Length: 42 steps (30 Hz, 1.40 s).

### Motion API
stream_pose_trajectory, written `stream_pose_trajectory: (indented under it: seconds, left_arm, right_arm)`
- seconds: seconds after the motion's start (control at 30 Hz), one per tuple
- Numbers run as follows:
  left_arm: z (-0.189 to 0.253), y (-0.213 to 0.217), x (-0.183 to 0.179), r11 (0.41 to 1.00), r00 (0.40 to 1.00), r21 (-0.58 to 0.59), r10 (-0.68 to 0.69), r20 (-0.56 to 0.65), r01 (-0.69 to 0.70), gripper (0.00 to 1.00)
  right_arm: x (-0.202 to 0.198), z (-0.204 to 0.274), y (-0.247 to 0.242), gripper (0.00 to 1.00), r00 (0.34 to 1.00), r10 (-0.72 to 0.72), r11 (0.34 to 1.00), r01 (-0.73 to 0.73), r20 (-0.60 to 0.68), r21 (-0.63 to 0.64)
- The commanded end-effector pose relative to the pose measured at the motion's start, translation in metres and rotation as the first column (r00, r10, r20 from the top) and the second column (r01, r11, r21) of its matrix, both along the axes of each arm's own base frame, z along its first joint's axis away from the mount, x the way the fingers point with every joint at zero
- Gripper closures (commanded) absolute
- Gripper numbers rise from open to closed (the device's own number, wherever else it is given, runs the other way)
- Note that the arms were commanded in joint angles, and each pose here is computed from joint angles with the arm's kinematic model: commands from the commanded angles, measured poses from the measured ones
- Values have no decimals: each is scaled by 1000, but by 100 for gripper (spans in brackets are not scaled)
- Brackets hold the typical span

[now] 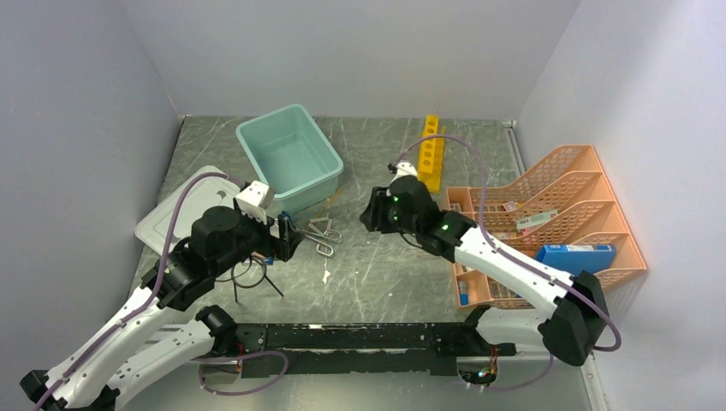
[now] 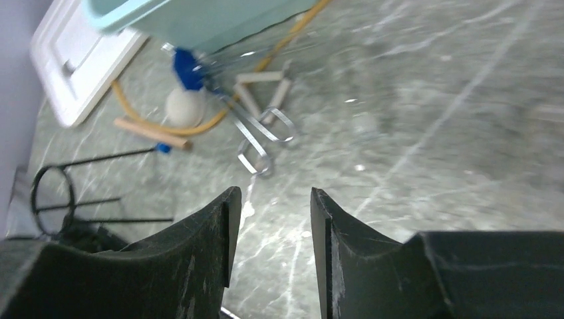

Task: Organize the chemistry lab equipment
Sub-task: Move the chemistry item to the center of the board.

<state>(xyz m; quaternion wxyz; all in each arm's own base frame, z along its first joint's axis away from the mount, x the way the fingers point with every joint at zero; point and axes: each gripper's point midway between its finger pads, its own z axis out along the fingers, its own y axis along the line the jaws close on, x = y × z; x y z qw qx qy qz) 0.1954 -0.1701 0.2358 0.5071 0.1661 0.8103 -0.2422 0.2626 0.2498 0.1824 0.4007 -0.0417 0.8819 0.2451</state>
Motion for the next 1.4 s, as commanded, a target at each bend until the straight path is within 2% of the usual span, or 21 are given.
stream_pose_trajectory:
  seconds: [0.0, 0.3, 0.57, 0.8, 1.0, 1.2, 1.37]
  left_arm:
    - [9, 17, 5, 995, 995, -6, 102, 17, -102, 12]
    - [25, 35, 5, 982, 981, -24, 190, 40, -189, 12]
    - [30, 48, 2, 972, 970, -42, 234, 69, -232, 12]
    - [29, 51, 2, 969, 966, -56, 244, 82, -240, 12]
    - [29, 49, 1, 971, 969, -60, 235, 82, -231, 12]
    - [30, 51, 0, 971, 968, -65, 237, 87, -232, 11]
    - [31, 52, -1, 970, 966, -69, 240, 92, -235, 11]
  right_arm:
    - [-21, 7, 50, 54, 984, 172, 982, -175, 43, 78]
    - [-64, -6, 126, 54, 911, 405, 904, -412, 76, 116]
    - [-82, -24, 173, 56, 848, 515, 838, -529, 128, 132]
    - [-121, -41, 200, 56, 680, 677, 675, -726, 283, 132]
    - [-139, -50, 214, 53, 527, 742, 554, -830, 414, 63]
    - [-140, -52, 231, 50, 426, 746, 498, -867, 512, -3]
    - [-143, -55, 248, 50, 365, 756, 447, -894, 543, -22]
